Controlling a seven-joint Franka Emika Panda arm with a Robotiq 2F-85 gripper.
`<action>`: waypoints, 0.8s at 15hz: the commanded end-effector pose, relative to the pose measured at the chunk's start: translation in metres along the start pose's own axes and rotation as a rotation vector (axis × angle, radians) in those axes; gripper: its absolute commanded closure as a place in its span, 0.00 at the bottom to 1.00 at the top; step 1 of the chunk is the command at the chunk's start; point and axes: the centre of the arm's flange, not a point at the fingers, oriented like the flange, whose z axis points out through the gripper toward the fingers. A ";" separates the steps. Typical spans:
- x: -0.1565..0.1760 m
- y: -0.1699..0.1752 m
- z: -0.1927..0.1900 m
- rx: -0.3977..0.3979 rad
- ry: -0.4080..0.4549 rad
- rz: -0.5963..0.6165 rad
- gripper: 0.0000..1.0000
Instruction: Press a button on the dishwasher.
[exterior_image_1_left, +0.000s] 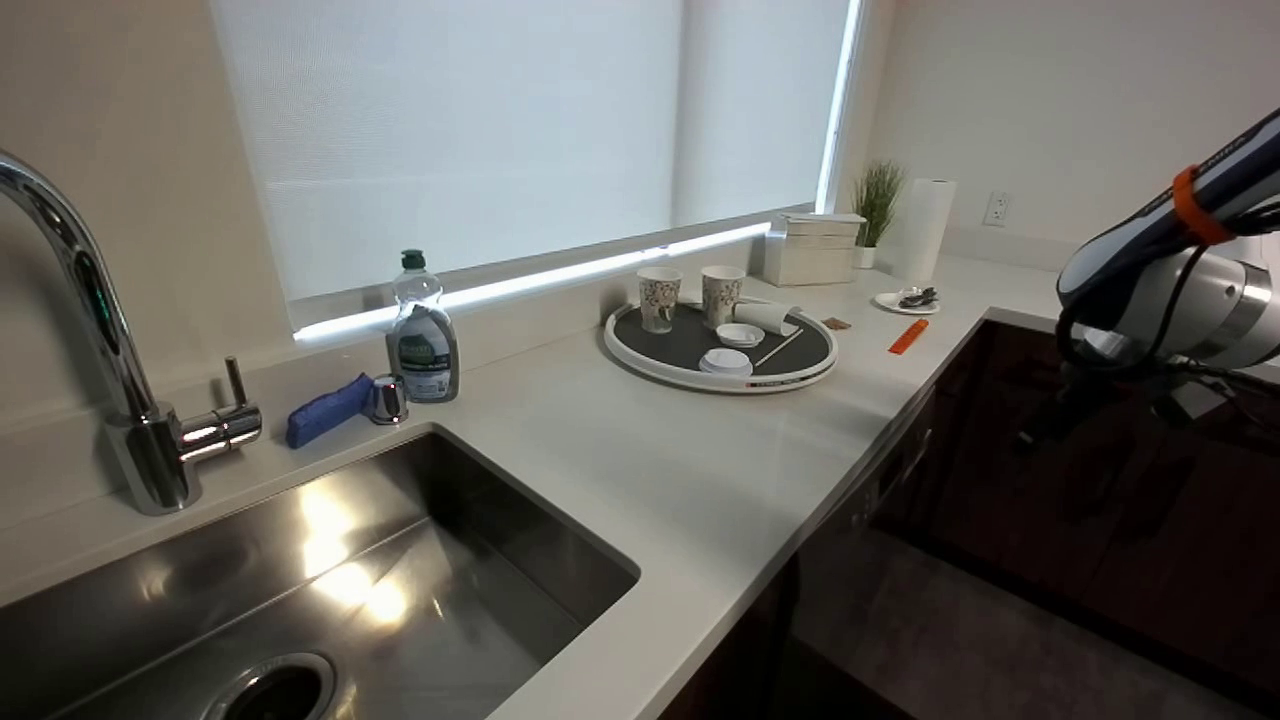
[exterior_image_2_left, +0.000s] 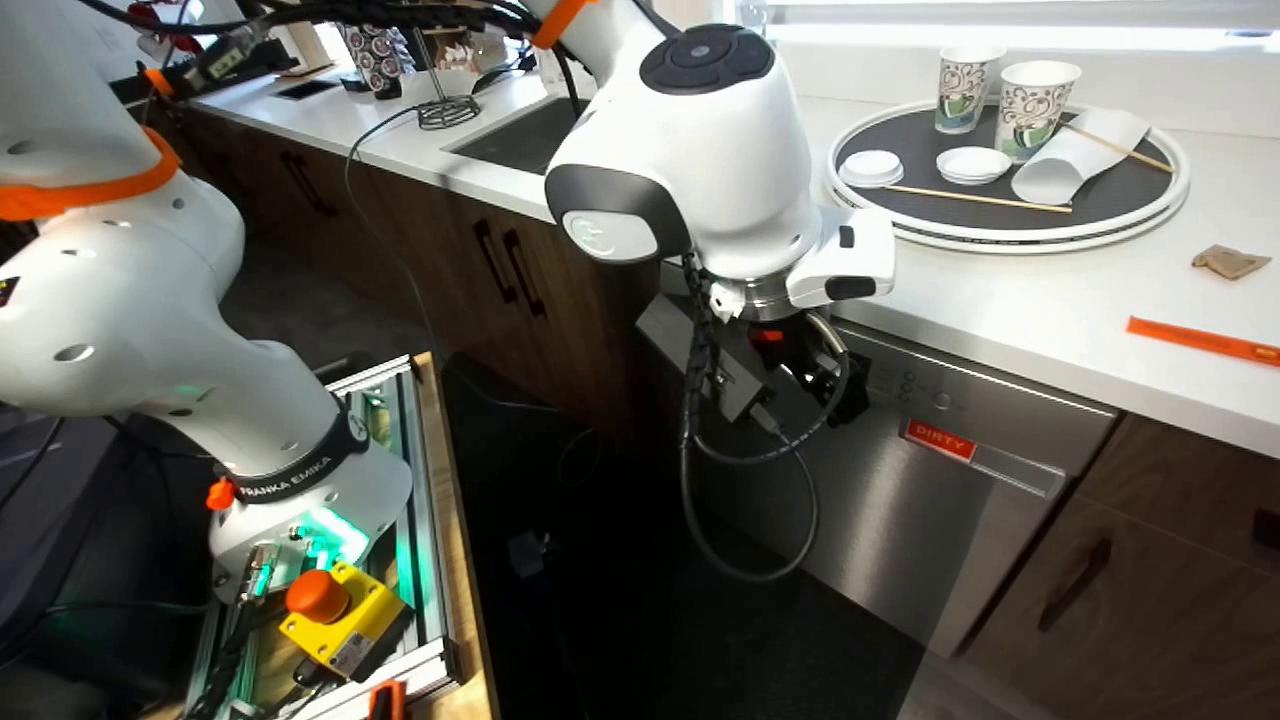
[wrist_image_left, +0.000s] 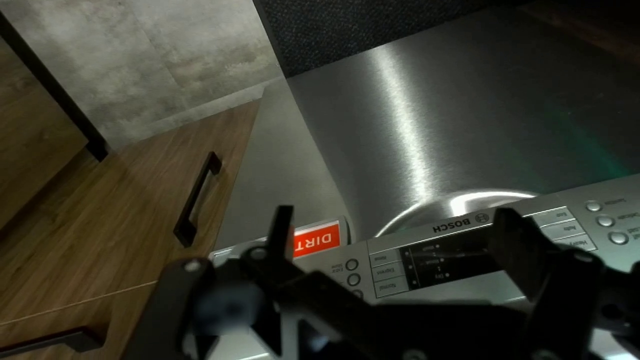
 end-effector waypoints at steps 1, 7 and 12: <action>0.003 0.008 0.019 -0.021 -0.028 0.017 0.00; 0.008 0.036 0.080 0.063 -0.020 0.015 0.00; 0.015 0.046 0.117 0.084 -0.022 -0.003 0.06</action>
